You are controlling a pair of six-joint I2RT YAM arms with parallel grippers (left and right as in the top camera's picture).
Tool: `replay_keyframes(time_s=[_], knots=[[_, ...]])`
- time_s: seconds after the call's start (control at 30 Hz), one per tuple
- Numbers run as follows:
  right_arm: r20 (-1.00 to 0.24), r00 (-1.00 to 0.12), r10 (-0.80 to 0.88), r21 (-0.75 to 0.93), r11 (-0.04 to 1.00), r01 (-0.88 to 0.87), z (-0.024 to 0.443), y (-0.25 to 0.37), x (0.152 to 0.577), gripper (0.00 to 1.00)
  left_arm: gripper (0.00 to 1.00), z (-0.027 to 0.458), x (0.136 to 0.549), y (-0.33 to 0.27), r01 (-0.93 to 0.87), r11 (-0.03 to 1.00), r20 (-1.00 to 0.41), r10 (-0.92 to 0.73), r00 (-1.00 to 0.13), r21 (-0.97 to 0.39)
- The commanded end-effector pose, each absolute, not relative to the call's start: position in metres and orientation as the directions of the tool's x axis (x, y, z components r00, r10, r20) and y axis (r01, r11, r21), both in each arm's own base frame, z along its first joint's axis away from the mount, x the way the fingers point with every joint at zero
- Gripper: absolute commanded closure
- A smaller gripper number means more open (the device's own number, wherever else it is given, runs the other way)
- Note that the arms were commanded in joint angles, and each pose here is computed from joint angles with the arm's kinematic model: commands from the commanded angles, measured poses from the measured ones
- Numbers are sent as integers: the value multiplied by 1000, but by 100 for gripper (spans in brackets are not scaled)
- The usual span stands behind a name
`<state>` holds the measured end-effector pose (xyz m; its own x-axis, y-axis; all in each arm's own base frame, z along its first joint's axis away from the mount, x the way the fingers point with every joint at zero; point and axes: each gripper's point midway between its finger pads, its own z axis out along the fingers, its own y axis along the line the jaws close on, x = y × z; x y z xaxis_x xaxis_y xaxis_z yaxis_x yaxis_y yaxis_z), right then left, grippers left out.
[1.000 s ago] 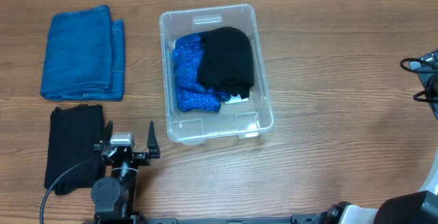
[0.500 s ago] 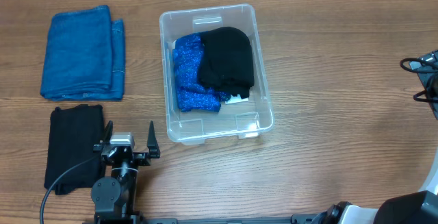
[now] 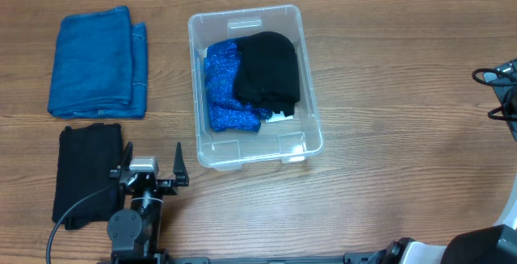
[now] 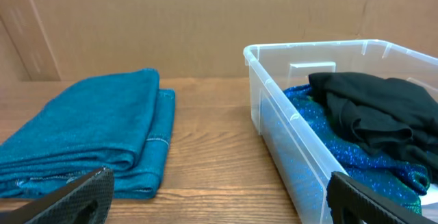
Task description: Pack container
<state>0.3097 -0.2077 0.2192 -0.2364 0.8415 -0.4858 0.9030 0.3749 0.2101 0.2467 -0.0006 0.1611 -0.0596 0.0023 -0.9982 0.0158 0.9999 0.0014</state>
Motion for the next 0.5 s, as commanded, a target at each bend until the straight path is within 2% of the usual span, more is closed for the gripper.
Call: replay_keyframes(time_s=[0.0,0.23,0.47], knots=[[-482,-228,846,216,367,905,217,-208,310,0,0,177,246,-10,73,997,-1000,24,10,24],[-482,-228,846,216,366,905,217,-208,310,0,0,215,241,-11,61,985,-981,155,119,163],[-482,-228,846,216,367,905,217,-208,310,0,0,253,227,16,-93,982,-984,168,60,162]])
